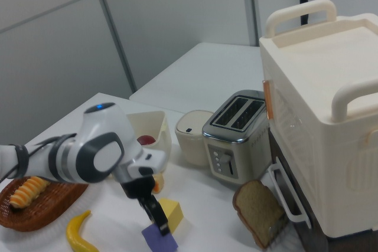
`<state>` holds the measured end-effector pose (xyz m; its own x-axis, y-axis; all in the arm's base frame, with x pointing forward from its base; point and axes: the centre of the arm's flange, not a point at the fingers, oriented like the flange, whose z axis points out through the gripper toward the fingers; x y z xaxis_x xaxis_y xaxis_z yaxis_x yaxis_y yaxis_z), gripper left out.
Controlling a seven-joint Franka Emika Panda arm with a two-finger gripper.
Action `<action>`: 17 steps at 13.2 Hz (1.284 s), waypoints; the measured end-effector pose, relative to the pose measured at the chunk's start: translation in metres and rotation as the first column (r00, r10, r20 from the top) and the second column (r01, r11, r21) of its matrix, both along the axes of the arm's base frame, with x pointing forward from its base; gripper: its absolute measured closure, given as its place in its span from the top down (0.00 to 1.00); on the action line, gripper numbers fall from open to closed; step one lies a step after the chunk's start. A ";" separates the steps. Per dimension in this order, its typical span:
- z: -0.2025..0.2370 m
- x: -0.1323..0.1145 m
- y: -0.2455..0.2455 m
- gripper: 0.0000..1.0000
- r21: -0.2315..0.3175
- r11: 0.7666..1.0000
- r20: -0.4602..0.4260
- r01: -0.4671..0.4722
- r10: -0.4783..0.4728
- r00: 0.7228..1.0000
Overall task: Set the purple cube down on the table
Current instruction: 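Carry the purple cube off the plate beside the yellow cube, then release the purple cube on the table and raise the gripper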
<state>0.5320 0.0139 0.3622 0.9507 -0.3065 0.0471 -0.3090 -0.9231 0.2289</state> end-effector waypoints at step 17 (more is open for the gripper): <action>0.195 0.039 -0.046 1.00 0.142 0.950 -0.038 -0.277 0.285 0.958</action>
<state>0.5710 -0.0317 0.5575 0.9991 -0.0267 -0.0336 -0.0230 -0.9940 0.1069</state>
